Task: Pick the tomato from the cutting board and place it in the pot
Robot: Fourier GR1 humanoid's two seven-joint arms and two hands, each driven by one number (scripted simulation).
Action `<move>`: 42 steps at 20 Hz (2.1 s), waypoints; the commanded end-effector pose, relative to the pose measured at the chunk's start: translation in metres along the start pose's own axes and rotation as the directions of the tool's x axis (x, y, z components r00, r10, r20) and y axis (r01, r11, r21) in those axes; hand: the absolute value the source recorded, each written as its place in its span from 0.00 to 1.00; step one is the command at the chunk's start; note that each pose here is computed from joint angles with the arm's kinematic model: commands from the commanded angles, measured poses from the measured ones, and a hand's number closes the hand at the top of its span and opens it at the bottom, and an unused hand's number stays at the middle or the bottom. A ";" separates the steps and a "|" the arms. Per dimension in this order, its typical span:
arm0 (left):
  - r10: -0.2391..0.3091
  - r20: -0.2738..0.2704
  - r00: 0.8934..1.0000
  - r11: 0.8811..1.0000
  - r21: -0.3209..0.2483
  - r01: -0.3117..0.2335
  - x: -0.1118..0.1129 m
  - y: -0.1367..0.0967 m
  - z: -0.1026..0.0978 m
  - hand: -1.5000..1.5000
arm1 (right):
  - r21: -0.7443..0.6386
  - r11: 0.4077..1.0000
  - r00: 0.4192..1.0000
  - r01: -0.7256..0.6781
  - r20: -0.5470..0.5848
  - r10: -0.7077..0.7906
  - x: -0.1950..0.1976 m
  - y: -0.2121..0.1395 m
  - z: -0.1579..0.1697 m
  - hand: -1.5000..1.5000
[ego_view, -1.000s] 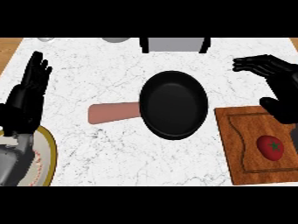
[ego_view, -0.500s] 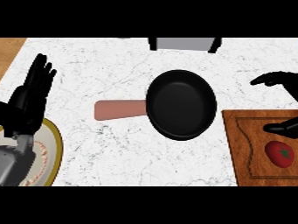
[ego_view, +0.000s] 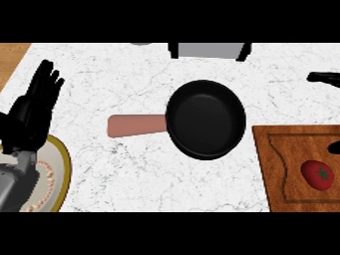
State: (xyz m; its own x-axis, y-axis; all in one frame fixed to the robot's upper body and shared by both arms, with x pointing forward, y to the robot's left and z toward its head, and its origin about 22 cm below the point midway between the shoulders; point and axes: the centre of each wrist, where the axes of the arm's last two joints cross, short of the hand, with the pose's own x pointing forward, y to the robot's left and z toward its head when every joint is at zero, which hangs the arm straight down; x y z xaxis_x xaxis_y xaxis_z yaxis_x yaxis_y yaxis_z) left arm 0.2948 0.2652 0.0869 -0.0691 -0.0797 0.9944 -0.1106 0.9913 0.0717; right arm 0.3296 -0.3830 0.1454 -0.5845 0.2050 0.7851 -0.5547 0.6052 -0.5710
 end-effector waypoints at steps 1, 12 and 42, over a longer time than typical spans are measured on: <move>-0.001 0.003 1.000 1.000 -0.016 0.001 0.003 -0.002 -0.001 0.50 | 0.332 0.943 0.999 0.016 0.031 -0.028 0.016 -0.009 -0.008 0.00; -0.002 -0.002 1.000 1.000 0.023 0.002 0.000 0.007 0.002 0.50 | 0.686 0.676 0.950 -0.271 0.076 0.303 0.012 0.030 0.012 0.00; -0.030 -0.029 0.999 0.999 0.039 0.031 0.010 0.004 0.007 0.50 | 0.735 0.579 0.897 -0.353 0.090 0.432 -0.075 0.067 0.023 0.00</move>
State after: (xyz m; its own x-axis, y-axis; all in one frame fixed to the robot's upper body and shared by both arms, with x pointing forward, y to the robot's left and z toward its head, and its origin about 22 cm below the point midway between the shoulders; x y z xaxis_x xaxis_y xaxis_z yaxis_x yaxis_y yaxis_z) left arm 0.2849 0.2718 0.0847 -0.0423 -0.0949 0.9946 -0.1550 0.9840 0.0873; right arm 0.3185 -0.3804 0.0418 -0.8089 0.4697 0.3537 -0.5176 -0.2836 -0.8072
